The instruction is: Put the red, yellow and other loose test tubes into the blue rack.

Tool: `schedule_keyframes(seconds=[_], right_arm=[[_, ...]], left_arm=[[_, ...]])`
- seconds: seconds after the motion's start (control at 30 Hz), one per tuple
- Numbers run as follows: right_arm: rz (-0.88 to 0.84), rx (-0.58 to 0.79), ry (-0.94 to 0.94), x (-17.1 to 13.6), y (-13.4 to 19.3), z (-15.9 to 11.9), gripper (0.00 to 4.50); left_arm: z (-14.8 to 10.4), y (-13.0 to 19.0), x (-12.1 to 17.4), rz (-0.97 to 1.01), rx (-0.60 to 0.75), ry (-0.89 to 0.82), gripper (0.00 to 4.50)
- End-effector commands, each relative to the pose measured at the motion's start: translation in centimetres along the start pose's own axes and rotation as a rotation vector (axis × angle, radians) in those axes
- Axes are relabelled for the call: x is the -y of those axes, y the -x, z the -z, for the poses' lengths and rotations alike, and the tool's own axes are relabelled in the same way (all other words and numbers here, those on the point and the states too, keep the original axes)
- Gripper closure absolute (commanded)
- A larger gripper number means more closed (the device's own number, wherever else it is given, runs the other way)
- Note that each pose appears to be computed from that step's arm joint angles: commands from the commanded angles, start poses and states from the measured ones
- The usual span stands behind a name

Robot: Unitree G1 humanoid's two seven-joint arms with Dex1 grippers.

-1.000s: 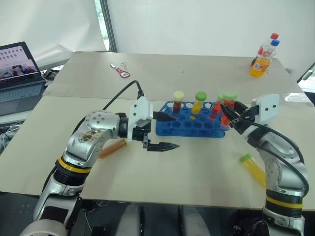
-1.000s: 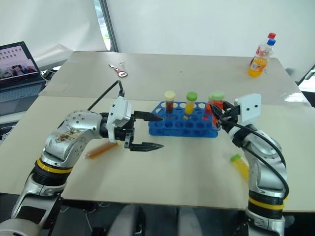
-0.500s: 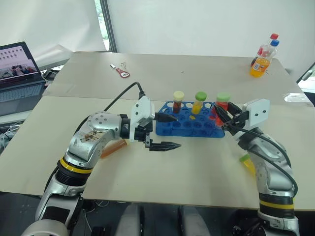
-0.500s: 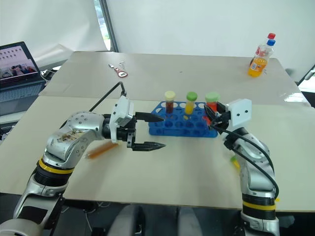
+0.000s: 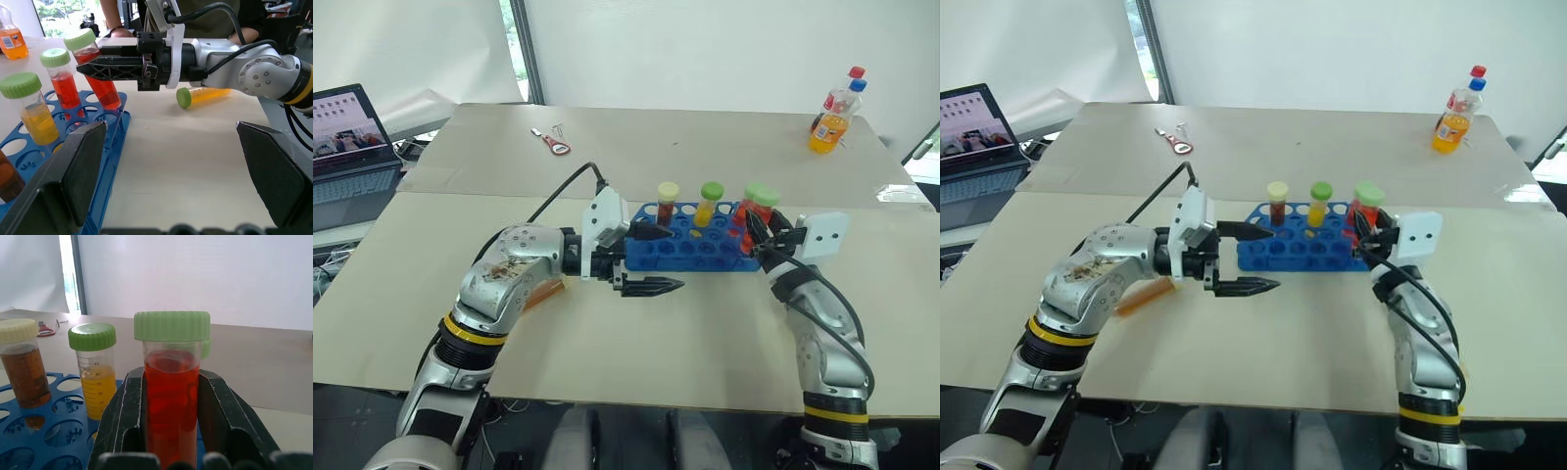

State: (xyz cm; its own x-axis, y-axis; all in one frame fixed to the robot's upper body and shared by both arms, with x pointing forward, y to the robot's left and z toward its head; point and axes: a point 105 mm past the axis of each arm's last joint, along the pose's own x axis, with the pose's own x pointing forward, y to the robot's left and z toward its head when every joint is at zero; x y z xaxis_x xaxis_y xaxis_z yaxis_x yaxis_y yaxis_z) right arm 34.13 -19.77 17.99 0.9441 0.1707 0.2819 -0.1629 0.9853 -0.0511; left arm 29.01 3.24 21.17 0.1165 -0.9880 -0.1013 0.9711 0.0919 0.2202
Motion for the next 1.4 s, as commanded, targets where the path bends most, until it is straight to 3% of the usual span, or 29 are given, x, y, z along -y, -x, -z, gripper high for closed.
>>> schedule_keyframes(seconds=[0.03, 0.2, 0.37, 0.53, 0.63, 0.77, 0.97, 1.2, 1.4], right_arm=[[0.008, -0.003, -0.011, 0.2, 0.5, -0.1, 2.1], [0.003, -0.072, 0.052, 1.4, 1.4, -0.2, 0.39], [-0.073, -0.159, 0.106, 2.5, 4.1, -1.9, 0.39], [-0.217, -0.375, 0.189, 3.1, 7.3, -4.0, 0.39], [-0.27, -0.768, 0.28, 5.0, 10.2, -2.9, 0.39], [-0.319, -1.04, 0.282, 5.7, 12.2, -2.1, 0.39], [-0.372, -1.158, 0.285, 5.6, 12.3, -0.7, 0.39], [-0.39, -1.257, 0.263, 6.4, 12.0, 1.1, 0.39], [-0.456, -1.326, 0.257, 6.2, 12.6, 1.7, 2.28]], left_arm=[[-1.6, -0.1, -0.1, -0.004, 0.037, -0.049, 0.0], [-1.7, -0.3, -0.3, -0.02, 0.043, -0.05, 0.0], [-1.4, -0.5, -0.3, -0.028, 0.039, -0.061, 0.0], [-0.9, -0.2, -0.2, -0.018, 0.005, -0.093, 0.0], [-0.5, -0.1, 0.9, 0.069, -0.027, -0.131, 0.0], [-0.4, -0.1, 3.0, 0.217, -0.037, -0.159, 0.0], [0.0, -0.1, 5.0, 0.361, -0.046, -0.185, 0.0], [0.2, -0.7, 5.4, 0.368, -0.035, -0.205, 0.0], [0.6, -0.8, 5.4, 0.344, -0.038, -0.202, 0.0]])
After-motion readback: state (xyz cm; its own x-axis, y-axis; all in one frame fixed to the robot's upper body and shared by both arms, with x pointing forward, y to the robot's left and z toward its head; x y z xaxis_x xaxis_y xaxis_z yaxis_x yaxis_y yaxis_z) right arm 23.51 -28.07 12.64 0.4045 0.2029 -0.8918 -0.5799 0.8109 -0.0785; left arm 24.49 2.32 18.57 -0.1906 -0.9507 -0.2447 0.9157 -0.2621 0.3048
